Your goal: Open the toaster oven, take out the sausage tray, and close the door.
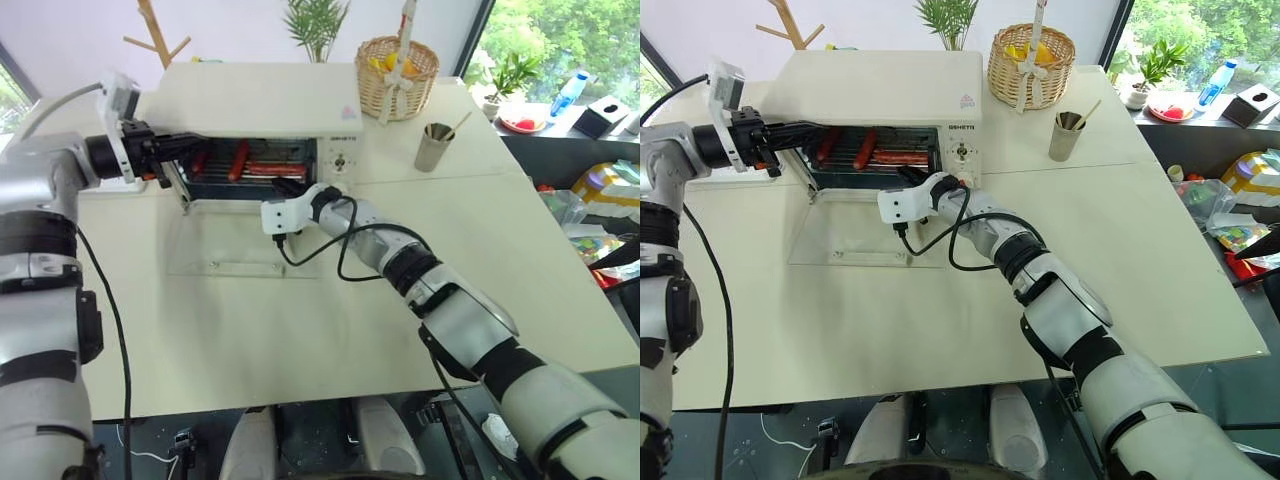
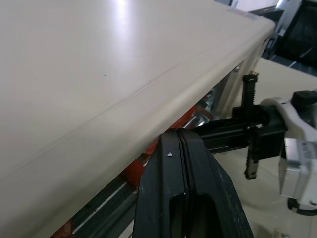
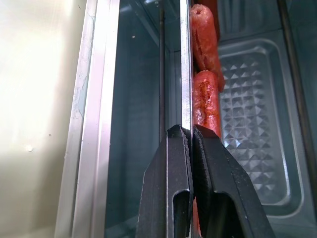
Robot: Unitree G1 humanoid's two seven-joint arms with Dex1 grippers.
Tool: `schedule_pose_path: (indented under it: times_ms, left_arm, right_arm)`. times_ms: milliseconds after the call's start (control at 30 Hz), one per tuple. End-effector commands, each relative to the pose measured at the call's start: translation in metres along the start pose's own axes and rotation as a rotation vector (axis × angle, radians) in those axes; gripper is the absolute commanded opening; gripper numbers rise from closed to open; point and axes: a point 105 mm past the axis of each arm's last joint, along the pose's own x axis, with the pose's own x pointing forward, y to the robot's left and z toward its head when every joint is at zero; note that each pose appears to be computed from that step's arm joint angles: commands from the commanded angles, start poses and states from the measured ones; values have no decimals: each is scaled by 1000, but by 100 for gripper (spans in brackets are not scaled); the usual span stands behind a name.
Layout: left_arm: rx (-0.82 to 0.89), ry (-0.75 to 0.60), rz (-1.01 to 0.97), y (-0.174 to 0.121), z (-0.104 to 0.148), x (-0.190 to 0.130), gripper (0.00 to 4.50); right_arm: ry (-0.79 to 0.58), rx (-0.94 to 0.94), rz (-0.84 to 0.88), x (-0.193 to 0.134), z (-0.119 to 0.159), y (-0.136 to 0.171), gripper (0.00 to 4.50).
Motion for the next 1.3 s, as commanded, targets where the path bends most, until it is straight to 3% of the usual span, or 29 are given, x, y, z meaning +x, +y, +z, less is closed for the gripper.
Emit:
schedule_pose_path:
  times_ms: [33,367,1300]
  left_arm:
    - [40,-50,39,6,21,4,0]
    - [41,-56,2,3,26,12,0]
    - [21,-54,-64,-4,27,12,0]
  right_arm:
    - [-142,-38,-140,1,42,-39,4]
    - [-200,-69,-73,-22,45,-16,4]
    - [-175,-58,-108,-75,28,-14,4]
